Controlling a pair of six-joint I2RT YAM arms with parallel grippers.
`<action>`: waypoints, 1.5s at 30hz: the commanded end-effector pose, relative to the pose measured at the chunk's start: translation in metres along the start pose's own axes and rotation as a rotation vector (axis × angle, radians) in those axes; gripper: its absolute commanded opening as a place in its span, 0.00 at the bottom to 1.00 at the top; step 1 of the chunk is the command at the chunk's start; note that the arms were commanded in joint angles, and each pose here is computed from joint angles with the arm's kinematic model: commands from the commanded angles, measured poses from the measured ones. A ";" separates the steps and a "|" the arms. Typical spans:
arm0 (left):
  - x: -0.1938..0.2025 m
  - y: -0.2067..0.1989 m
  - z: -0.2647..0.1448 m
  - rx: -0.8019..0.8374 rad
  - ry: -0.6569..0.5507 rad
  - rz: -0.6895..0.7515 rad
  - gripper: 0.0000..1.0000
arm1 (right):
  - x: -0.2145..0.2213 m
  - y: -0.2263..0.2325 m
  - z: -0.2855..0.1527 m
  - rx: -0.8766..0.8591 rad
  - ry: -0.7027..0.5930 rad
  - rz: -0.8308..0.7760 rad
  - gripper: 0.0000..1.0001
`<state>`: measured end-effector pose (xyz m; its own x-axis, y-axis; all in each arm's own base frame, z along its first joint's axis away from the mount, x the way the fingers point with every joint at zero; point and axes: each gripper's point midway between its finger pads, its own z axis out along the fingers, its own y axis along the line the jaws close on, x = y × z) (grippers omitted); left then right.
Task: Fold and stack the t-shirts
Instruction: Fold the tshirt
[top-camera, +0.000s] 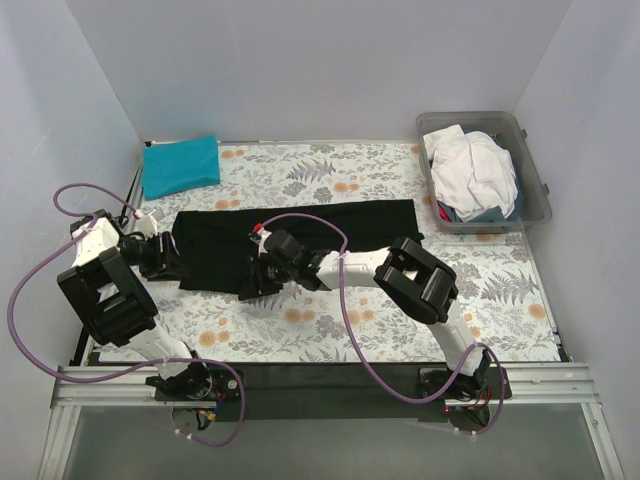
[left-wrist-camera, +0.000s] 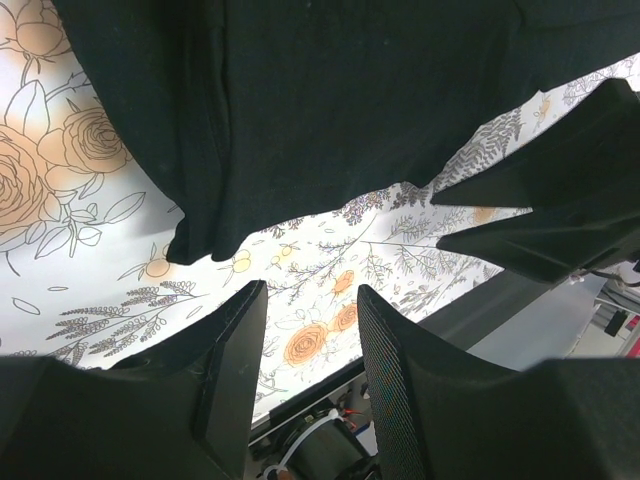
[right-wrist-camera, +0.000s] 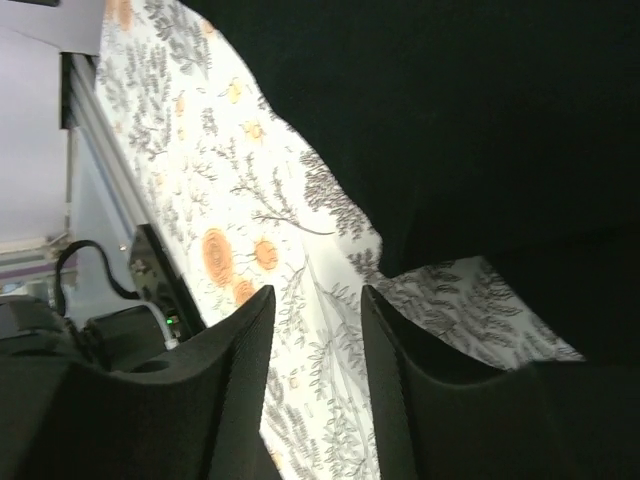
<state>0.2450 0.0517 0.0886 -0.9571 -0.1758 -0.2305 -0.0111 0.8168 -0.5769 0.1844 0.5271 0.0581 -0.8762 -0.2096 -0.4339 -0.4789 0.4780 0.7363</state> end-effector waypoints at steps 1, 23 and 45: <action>-0.011 -0.004 -0.009 -0.001 -0.039 0.040 0.40 | -0.004 -0.017 0.007 0.052 -0.045 -0.025 0.48; -0.013 -0.003 -0.010 -0.007 -0.046 0.025 0.41 | -0.028 -0.018 0.025 0.040 -0.089 -0.015 0.27; 0.009 -0.001 0.000 -0.006 0.005 0.027 0.38 | -0.074 0.042 0.001 -0.126 -0.136 -0.155 0.01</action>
<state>0.2366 0.0485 0.0841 -0.9645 -0.1613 -0.2089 -0.0098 0.8129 -0.5824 0.2220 0.5564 0.0724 -0.8202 -0.1819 -0.5423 -0.5629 0.4248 0.7089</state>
